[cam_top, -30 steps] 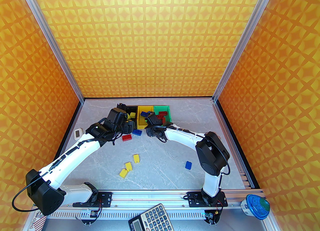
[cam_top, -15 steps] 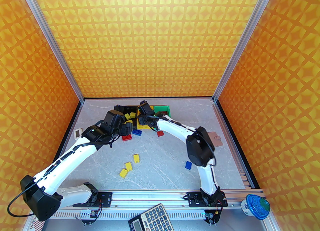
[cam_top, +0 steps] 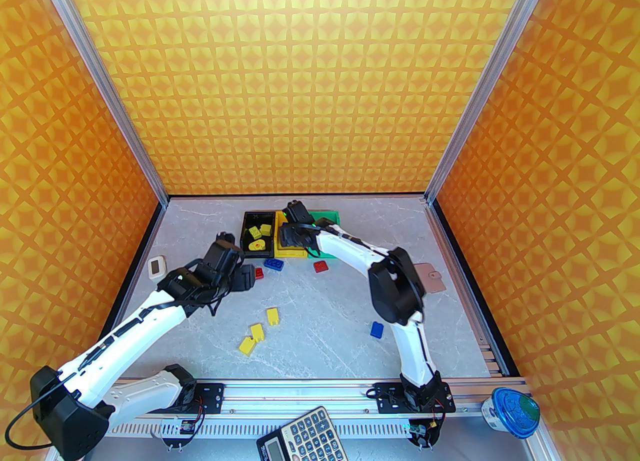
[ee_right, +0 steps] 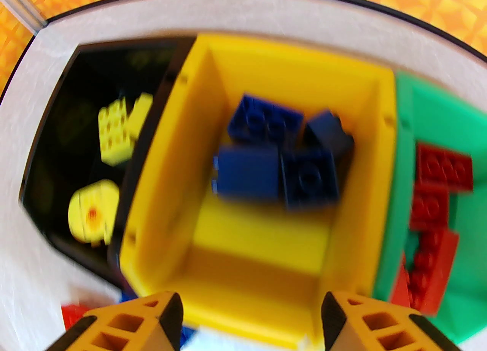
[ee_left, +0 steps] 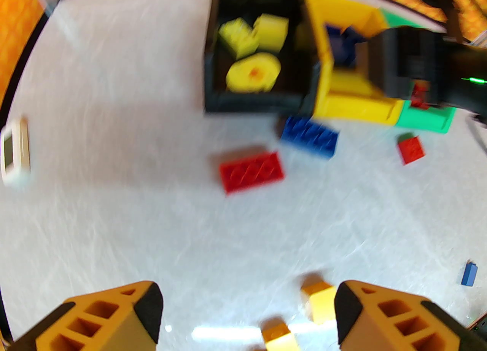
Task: Sort the legos into containers by color
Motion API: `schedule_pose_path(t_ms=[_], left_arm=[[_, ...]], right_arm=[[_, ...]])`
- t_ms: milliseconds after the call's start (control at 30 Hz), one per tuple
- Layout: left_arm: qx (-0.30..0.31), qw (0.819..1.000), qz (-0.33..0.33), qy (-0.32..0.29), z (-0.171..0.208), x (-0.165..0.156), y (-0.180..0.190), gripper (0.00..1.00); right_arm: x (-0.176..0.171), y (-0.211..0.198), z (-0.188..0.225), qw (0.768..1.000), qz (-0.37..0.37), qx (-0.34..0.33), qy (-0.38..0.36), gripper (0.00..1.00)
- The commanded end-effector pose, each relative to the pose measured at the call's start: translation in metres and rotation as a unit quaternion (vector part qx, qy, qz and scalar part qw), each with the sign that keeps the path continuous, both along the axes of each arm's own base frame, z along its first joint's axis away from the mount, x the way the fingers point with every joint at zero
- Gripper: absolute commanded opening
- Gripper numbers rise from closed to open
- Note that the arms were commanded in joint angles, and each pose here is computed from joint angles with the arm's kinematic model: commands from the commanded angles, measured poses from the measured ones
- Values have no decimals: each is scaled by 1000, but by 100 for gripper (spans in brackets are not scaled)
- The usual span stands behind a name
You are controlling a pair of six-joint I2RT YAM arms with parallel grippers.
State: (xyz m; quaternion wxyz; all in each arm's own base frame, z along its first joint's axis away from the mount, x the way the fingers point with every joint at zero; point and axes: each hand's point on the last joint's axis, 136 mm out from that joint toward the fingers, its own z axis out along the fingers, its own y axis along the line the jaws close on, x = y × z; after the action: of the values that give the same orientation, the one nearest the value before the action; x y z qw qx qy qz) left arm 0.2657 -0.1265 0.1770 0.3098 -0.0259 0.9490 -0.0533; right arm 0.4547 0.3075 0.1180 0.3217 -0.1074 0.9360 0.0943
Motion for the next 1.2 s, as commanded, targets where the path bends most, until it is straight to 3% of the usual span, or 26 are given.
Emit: schedule_pose_path(t_ms=[0,233,500,1167], left_arm=[[-15,997,8,71,-30,-32,-3,79],[13,983,-66,173,-65,-99,-28,79],[48,959,-118,252,-100,-146,-30,79],[66,958,-91,263,-142,-138,-34,69]], right_arm=[[-15,-2,41,999,15,33,-33,65],[-43,-31,57,999,11,19,-46,66],[-54,-43,64,998,6,15,-54,67],[-69,-60,65,998,-4,6,-54,67]])
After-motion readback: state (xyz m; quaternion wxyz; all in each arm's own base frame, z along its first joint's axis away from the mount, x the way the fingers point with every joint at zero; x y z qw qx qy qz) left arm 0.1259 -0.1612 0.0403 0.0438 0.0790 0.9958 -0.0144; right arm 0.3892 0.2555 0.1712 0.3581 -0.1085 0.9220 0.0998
